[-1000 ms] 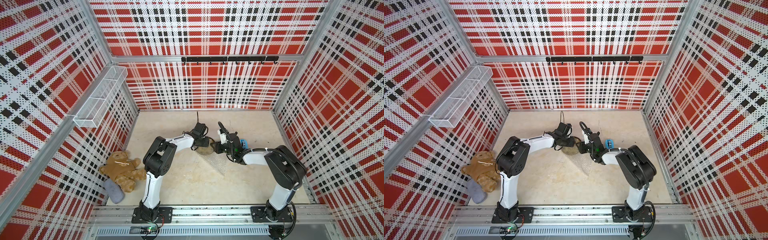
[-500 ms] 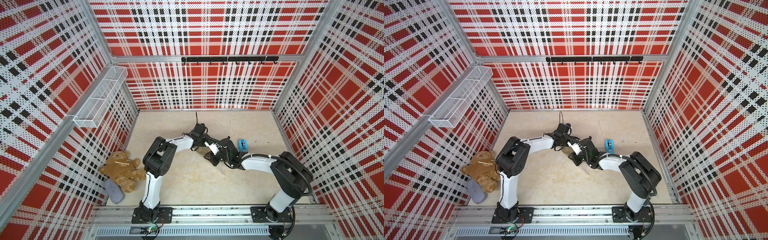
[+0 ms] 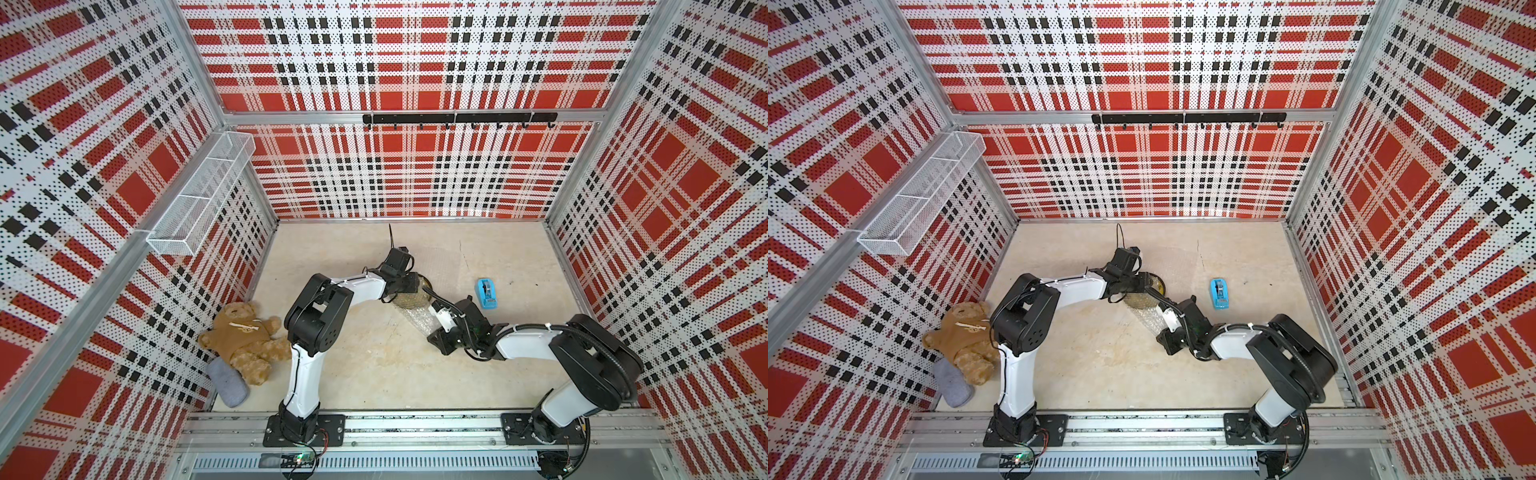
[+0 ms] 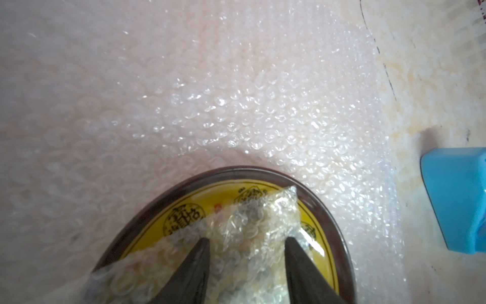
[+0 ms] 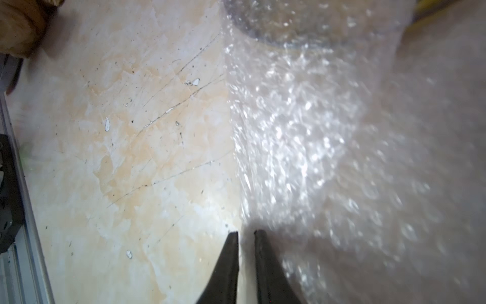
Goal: Wrap dinner plates in bubble wrap
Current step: Wrap the plate in the bubble wrap.
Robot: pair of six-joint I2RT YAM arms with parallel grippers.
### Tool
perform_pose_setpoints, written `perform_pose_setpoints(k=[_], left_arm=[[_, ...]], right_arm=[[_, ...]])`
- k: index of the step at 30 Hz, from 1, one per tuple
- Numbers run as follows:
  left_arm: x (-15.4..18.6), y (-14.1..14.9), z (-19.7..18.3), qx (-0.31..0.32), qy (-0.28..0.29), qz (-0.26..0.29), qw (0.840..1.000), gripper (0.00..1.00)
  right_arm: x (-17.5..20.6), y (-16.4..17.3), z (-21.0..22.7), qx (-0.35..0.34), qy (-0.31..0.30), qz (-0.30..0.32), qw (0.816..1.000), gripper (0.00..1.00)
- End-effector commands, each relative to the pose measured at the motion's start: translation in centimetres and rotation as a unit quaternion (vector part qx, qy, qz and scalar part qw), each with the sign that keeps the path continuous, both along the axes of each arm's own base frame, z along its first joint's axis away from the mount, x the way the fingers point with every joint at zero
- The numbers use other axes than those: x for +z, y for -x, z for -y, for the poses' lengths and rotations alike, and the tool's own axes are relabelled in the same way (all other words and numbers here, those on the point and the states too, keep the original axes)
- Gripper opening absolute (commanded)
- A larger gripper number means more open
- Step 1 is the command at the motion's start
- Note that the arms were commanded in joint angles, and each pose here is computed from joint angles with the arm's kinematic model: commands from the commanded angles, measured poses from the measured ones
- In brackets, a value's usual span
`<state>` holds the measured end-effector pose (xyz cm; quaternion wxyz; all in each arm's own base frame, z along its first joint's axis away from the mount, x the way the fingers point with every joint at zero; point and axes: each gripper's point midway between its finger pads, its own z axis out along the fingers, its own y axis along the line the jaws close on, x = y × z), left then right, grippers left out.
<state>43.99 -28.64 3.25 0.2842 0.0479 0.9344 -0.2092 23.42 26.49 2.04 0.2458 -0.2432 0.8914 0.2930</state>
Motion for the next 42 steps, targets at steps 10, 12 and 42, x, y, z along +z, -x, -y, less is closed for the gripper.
perform_pose_setpoints(k=[10,12,42], left_arm=[[-5.8,3.8,-2.1,0.013,-0.045,-0.093,0.995,0.52],[-5.6,3.8,-2.0,0.01,-0.043,-0.092,0.995,0.52],[-5.7,4.2,-2.1,0.009,-0.047,-0.092,0.995,0.55]], right_arm=[[4.8,5.3,4.6,-0.072,-0.023,-0.057,0.996,0.51],[6.0,4.5,5.7,-0.127,-0.037,-0.046,0.99,0.8],[-3.4,3.9,3.1,-0.147,0.044,-0.23,0.961,0.15]])
